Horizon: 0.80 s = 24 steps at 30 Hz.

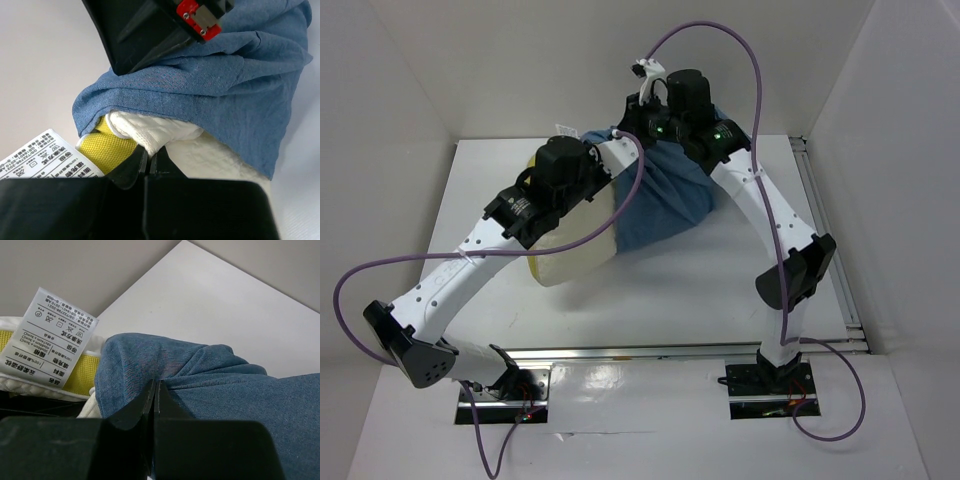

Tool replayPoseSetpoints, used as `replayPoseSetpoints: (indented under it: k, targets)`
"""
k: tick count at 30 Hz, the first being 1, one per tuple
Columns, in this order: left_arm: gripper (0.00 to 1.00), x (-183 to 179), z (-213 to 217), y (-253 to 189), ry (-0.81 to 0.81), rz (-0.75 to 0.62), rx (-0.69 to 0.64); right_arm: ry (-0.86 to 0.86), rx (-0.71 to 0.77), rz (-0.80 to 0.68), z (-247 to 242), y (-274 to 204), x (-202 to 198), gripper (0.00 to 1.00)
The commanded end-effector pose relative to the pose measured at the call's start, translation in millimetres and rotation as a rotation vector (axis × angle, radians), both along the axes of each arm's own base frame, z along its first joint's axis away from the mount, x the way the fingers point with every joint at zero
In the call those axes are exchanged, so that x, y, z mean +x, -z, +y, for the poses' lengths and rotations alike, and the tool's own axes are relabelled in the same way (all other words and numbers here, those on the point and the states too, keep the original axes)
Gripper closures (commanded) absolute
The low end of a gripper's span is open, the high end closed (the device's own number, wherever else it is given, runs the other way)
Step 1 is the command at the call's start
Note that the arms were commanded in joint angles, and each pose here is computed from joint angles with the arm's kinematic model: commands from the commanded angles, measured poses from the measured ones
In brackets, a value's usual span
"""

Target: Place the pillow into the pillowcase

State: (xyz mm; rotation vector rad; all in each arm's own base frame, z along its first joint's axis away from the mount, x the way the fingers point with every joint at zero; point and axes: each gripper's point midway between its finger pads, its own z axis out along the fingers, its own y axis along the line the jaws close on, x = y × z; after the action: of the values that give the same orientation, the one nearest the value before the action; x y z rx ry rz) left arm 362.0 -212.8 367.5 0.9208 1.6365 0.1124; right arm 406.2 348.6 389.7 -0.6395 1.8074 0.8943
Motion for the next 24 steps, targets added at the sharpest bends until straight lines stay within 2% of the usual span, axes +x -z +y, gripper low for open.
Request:
replayPoseSetpoints:
  k: [1,3,7,8,10,12,18,20,24]
  targets:
    - [1.0,3.6,-20.3,-77.4,0.064,-0.201,-0.177,-0.246,0.109,0.033,42.5,-28.7,-59.1,1.0]
    - [1.0,4.1,-20.7,-73.2,0.064,-0.194,-0.171,-0.18,0.086,-0.015,36.2,-31.2,-47.8,0.97]
    - [1.0,2.8,-19.7,-67.8,0.064,-0.186,-0.165,0.038,0.056,-0.126,-8.2,-47.2,-1.8,0.48]
    - [1.0,0.6,-17.8,-71.4,0.064,-0.193,-0.17,0.081,0.05,-0.145,-18.3,-49.0,8.9,0.44]
    - [1.0,1.0,-18.2,-67.2,0.064,-0.186,-0.165,0.21,0.037,-0.214,-57.4,-61.5,33.6,0.42]
    - [1.0,1.0,-18.2,-67.2,0.064,-0.186,-0.165,0.326,-0.007,-0.249,-90.7,-55.5,59.2,0.4]
    - [1.0,-3.4,-19.6,-70.9,0.073,-0.192,-0.171,0.553,-0.151,-0.287,-162.1,-22.9,100.5,0.4]
    - [1.0,-3.3,-19.3,-71.1,0.075,-0.196,-0.163,0.586,-0.166,-0.29,-174.8,-19.7,106.4,0.4]
    - [1.0,-4.6,-20.8,-71.4,0.076,-0.201,-0.155,0.57,-0.213,-0.187,-179.1,18.4,118.0,0.4]
